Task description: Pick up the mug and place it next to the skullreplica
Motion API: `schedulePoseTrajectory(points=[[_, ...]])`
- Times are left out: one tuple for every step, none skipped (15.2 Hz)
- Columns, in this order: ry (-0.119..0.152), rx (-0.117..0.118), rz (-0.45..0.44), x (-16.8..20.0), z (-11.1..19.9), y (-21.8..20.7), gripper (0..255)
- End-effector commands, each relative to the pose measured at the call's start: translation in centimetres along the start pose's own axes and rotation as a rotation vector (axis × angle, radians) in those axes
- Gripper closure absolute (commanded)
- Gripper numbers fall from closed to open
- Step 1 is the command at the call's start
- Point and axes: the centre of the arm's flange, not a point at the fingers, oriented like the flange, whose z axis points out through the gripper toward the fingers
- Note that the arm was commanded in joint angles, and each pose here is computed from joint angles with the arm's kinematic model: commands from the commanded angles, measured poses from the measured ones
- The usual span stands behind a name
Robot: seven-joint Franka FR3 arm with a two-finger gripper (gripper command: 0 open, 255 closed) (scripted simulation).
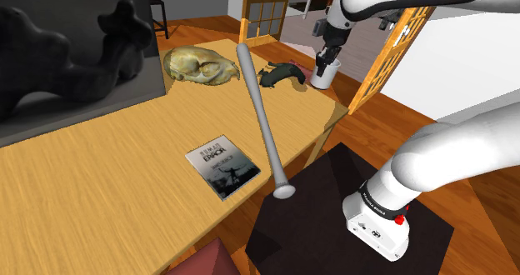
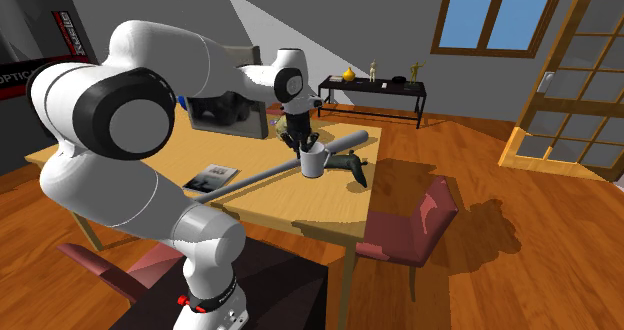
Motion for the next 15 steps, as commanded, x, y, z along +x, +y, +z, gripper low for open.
schedulePoseTrajectory(points=[[0.000,0.000,0.000,0.1,-1.0,0.2,255],[0.000,0.000,0.000,0.1,-1.6,0.2,255],[0.000,0.000,0.000,0.1,-2.1,0.3,255],[0.000,0.000,0.000,0.1,-2.6,0.3,255],[0.000,0.000,0.000,0.1,-3.1,0.3,255],[0.000,0.000,0.000,0.1,-3.7,0.4,255],[0.000,0.000,0.000,0.1,-4.2,0.4,255],[0.000,0.000,0.000,0.1,-4.7,0.4,255],[0.000,0.000,0.000,0.2,-5.2,0.5,255],[0.000,0.000,0.000,0.2,-5.8,0.5,255],[0.000,0.000,0.000,0.2,-6.3,0.6,255],[0.000,0.000,0.000,0.2,-6.8,0.6,255],[0.000,0.000,0.000,0.2,-7.3,0.6,255],[0.000,0.000,0.000,0.2,-7.5,0.6,255],[0.000,0.000,0.000,1.2,-7.6,-0.2,255]])
